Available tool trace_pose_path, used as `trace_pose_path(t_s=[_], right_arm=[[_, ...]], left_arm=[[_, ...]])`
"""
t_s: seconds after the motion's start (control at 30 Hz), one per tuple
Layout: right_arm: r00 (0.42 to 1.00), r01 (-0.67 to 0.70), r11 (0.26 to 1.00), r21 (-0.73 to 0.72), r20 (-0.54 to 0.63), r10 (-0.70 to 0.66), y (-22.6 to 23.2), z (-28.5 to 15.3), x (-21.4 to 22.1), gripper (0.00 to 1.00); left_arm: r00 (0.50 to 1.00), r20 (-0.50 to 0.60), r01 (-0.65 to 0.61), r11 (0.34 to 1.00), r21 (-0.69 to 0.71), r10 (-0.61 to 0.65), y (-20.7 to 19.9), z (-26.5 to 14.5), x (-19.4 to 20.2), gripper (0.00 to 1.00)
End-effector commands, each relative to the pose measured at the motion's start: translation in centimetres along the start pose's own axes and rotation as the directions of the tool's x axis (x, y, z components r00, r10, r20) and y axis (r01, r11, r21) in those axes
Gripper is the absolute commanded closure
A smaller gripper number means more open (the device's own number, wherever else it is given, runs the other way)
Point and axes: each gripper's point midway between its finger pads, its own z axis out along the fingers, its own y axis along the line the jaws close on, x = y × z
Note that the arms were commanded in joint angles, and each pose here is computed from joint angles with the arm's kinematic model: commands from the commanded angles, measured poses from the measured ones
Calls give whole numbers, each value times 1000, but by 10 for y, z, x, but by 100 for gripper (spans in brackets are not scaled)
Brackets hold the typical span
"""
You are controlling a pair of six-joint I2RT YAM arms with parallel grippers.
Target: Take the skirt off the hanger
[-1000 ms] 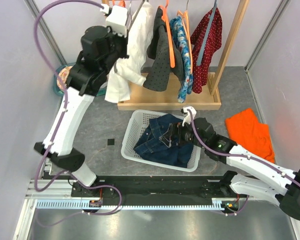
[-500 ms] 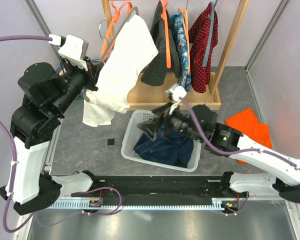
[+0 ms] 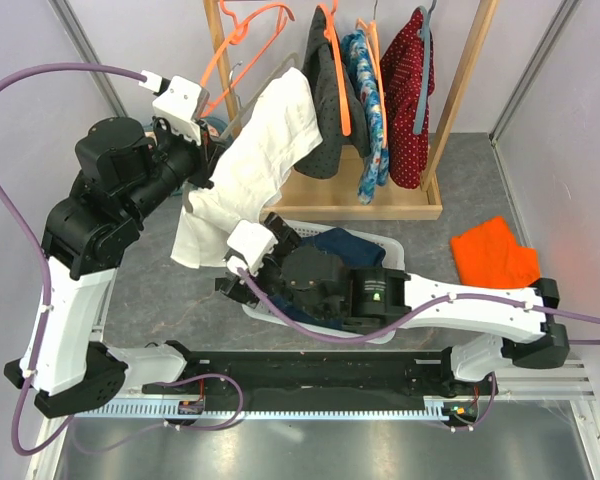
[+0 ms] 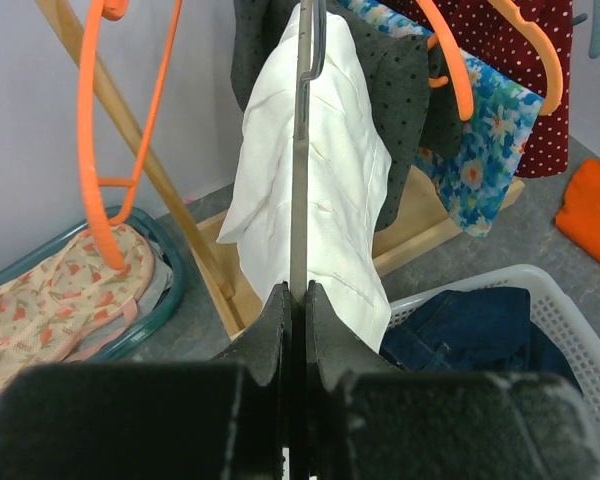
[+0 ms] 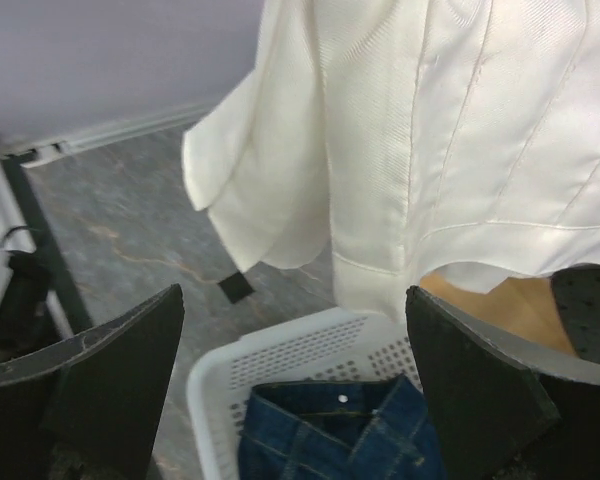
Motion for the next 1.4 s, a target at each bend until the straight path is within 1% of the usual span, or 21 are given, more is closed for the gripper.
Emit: trace_pose_path(t_s=[0.0,0.07,0.17,0.2,0.33,0.43,0.47,0.57,0.63,0.77,0.83,0.97,1.03,1.07,1.13,1.17,1.2,1.23,1.27,1.3,1.37], right_arm=[[993,113,984,135,1,-114,-30,5,-17,2],[991,133,979,153,-12,-133,-30,11,-13,4],[994,106,980,166,12,-110,-38,19,-15,12],[994,103,978,182,12,-107,-43,21,-15,16],[995,85,976,202,40,-95,-48,29,-24,22],[995,72,978,194,50,-83,-48,36,-27,29],[996,66,980,187,53,-77,-47,38,-26,33],[997,44,986,158,60,-54,-40,44,-24,38],[998,27,991,129,57,-34,-34,48,-21,38],[999,-10,999,52,44,7,-17,48,-15,31],[999,-24,999,30,33,23,-13,47,-12,29],[1000,-28,999,20,10,28,-9,50,-3,28],[1000,-20,999,35,-8,21,-9,54,3,31],[1000,-15,999,48,-12,16,-11,56,4,38],[1000,-3,998,70,-22,5,-13,59,6,48],[1000,-1,994,112,-16,3,-23,57,0,69],[999,20,990,143,-36,-16,-29,57,1,84],[999,25,984,179,-40,-18,-37,54,-3,96],[1000,16,968,249,-21,-11,-55,45,-21,100],[998,56,959,279,-35,-48,-64,35,-29,100],[999,46,920,390,1,-51,-91,8,-60,100]], left_arm=[[992,119,46,998,42,-51,-6,-18,-30,98],[991,121,47,998,46,-53,-6,-22,-30,98],[991,120,49,997,53,-56,-7,-27,-29,98],[991,116,52,997,55,-58,-7,-29,-27,98],[993,104,55,996,63,-61,-9,-32,-20,98],[993,101,61,995,75,-69,-11,-32,-19,98],[992,107,62,995,75,-69,-11,-33,-21,98],[991,114,60,996,67,-67,-9,-34,-24,98],[991,117,62,996,64,-69,-8,-34,-26,98],[991,118,54,997,51,-60,-6,-30,-26,98],[991,116,56,997,49,-61,-6,-28,-26,98],[989,129,62,997,54,-69,-7,-29,-31,98],[989,131,64,996,55,-71,-7,-27,-33,98],[988,138,66,996,56,-73,-7,-30,-35,98],[987,141,65,997,50,-72,-6,-30,-36,98],[988,140,64,997,45,-70,-5,-30,-35,98],[988,140,65,997,41,-70,-4,-30,-35,98],[988,138,62,997,39,-67,-4,-29,-35,98],[988,137,61,997,37,-65,-4,-29,-34,98],[989,132,59,998,35,-63,-4,-27,-33,98],[989,129,62,998,33,-66,-4,-24,-33,98]])
